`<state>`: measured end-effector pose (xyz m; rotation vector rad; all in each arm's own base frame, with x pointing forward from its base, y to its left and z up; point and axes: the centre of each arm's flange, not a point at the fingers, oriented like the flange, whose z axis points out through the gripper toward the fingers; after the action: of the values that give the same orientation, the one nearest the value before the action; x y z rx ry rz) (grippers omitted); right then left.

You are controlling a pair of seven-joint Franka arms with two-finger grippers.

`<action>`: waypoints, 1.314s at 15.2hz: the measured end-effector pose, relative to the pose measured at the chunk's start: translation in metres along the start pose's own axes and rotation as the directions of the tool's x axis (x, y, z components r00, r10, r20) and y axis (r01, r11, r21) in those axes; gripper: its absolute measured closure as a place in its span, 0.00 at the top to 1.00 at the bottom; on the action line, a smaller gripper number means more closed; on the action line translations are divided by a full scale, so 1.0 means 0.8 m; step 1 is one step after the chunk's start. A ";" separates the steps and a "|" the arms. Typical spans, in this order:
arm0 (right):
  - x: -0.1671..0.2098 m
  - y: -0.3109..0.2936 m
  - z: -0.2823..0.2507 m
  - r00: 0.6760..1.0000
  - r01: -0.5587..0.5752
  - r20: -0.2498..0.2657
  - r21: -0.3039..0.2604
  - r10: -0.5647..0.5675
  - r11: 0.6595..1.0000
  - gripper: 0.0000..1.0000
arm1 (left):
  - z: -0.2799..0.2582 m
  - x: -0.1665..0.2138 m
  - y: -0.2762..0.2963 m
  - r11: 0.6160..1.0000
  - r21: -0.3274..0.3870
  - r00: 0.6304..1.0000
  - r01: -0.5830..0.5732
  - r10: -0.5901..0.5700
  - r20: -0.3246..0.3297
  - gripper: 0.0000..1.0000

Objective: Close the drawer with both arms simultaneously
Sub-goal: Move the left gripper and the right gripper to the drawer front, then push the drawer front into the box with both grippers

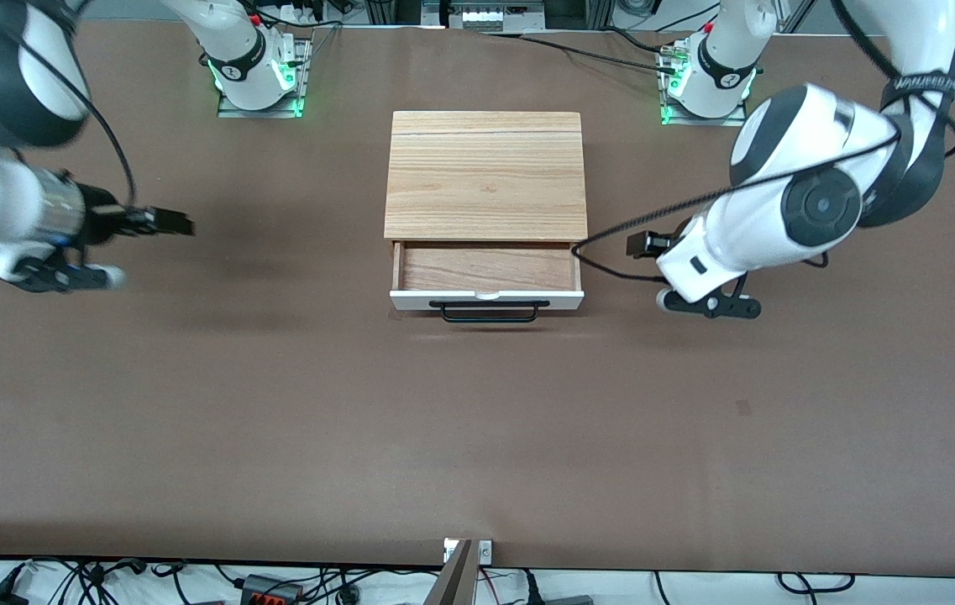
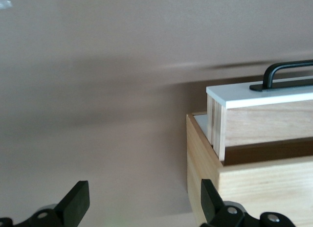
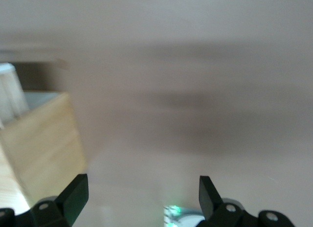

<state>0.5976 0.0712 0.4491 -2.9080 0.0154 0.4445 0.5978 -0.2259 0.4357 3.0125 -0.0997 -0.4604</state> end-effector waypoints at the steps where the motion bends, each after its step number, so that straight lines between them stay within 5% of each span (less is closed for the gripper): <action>1: 0.019 -0.013 0.020 1.000 0.008 -0.025 0.017 -0.007 1.000 1.00 | 0.011 0.005 0.006 1.000 0.000 1.000 -0.006 0.006 0.014 1.00; 5: 0.063 -0.106 0.082 0.987 -0.061 -0.145 0.044 0.067 0.997 1.00 | 0.033 0.028 0.025 1.000 -0.023 1.000 -0.021 0.021 0.014 1.00; 10: 0.063 -0.244 0.150 0.952 -0.125 -0.270 0.092 0.145 0.988 1.00 | 0.052 0.071 0.025 0.997 -0.076 0.998 -0.011 0.007 -0.055 1.00; 16: 0.073 -0.292 0.206 0.926 -0.117 -0.344 0.126 0.154 0.985 1.00 | 0.086 0.107 0.019 0.994 -0.109 0.996 0.005 -0.015 -0.087 1.00; 20: 0.069 -0.308 0.223 0.928 -0.099 -0.348 0.121 0.136 0.988 1.00 | 0.094 0.107 0.034 0.994 -0.112 0.996 -0.011 0.001 -0.094 1.00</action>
<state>0.6074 0.3486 0.3141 -2.8529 0.2595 -0.0702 0.6556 -0.2657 0.3414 2.9164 -0.0737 -0.3121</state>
